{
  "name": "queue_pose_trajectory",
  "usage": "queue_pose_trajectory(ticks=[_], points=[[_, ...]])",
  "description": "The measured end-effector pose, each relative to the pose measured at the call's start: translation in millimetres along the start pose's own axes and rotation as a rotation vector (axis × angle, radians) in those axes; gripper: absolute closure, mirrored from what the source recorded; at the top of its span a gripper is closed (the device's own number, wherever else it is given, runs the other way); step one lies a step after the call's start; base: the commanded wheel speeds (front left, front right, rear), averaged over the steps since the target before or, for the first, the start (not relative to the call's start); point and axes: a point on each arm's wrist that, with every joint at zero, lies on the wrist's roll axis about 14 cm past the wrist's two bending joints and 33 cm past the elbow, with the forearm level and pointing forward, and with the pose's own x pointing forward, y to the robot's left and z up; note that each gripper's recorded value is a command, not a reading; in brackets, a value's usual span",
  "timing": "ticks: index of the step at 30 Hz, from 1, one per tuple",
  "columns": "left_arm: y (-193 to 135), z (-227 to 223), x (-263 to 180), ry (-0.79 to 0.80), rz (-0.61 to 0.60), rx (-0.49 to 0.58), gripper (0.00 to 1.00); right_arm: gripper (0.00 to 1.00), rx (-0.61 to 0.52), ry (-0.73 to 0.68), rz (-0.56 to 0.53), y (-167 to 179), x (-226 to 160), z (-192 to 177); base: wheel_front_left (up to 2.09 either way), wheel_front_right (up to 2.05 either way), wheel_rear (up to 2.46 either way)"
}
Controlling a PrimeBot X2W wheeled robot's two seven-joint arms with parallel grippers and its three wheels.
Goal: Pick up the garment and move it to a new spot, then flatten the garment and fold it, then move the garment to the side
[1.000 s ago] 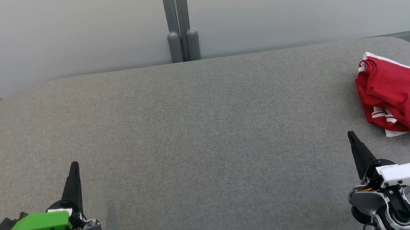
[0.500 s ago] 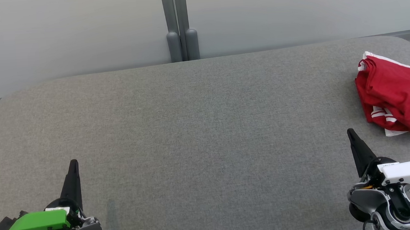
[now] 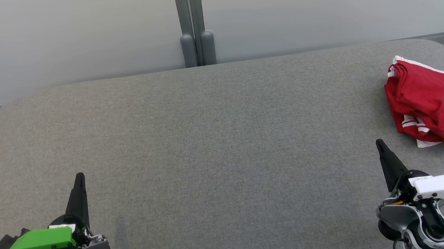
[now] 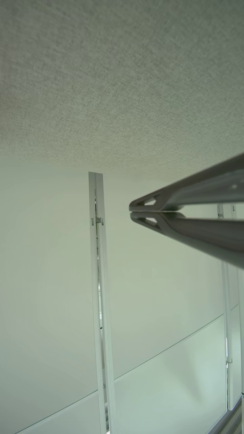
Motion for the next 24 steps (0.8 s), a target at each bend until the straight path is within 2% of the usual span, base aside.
queue_pose_trajectory(ticks=[24], points=[[-0.1, 0.0, 0.0, 0.0, 0.0, 0.0, 1.0, 1.0, 0.0, 0.0, 0.0, 0.0, 0.0, 0.0, 0.0, 0.0, 0.0]])
